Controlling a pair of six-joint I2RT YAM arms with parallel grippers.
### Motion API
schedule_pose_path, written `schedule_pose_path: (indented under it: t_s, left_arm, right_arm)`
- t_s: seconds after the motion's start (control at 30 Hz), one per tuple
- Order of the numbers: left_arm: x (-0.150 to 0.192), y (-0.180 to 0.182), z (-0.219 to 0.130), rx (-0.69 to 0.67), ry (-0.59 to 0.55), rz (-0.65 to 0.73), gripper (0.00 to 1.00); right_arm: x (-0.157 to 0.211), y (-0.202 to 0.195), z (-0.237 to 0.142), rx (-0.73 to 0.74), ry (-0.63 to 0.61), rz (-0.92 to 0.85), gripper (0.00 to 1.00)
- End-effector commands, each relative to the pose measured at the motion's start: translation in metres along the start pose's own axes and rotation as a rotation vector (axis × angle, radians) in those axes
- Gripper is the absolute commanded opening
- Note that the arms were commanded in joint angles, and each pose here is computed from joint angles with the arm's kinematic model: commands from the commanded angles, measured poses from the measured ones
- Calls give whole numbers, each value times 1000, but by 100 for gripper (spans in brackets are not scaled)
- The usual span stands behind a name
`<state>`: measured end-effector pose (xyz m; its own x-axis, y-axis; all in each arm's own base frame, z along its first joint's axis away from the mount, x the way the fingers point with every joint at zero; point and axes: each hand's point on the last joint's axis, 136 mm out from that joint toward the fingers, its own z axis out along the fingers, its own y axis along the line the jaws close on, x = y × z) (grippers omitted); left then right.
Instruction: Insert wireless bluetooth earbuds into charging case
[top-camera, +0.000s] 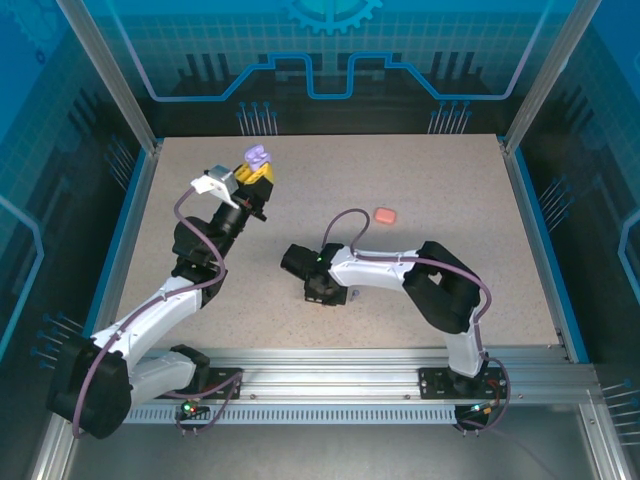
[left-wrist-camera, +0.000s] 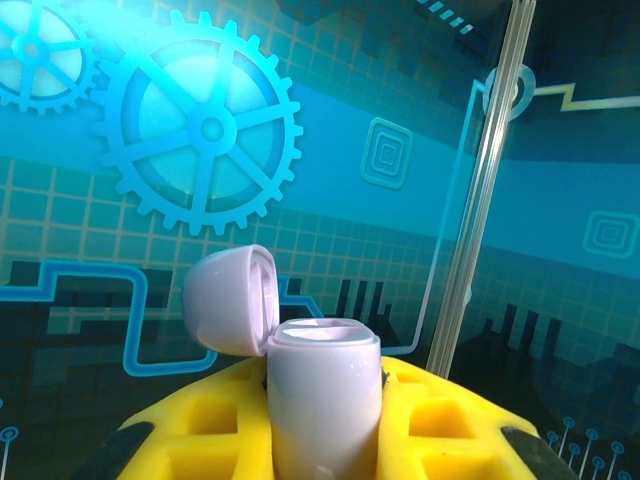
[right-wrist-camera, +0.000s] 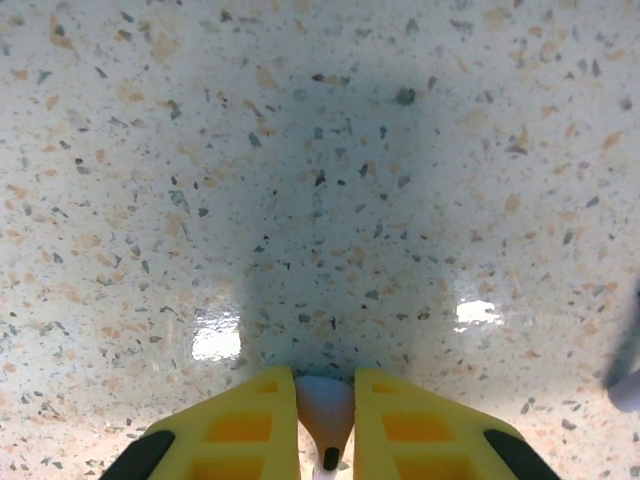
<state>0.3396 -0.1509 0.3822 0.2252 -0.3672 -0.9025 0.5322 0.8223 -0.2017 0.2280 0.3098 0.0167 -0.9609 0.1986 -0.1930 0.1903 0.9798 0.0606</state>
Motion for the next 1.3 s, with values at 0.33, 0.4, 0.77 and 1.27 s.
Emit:
schedule_pose_path:
  t_s: [0.33, 0.4, 0.77, 1.27]
  left_arm:
    - [5, -22, -6, 114, 41, 12, 0]
    - [7, -25, -6, 131, 47, 5, 0]
    - [28, -54, -16, 278, 115, 33, 0]
    - [41, -94, -12, 400, 113, 125, 0]
  right_arm:
    - [-72, -19, -104, -153, -378, -138, 17]
    - [-85, -24, -129, -196, -424, -145, 17]
    - [-158, -39, -287, -517, -705, -195, 18]
    - [-153, 22, -401, -860, -878, -540, 17]
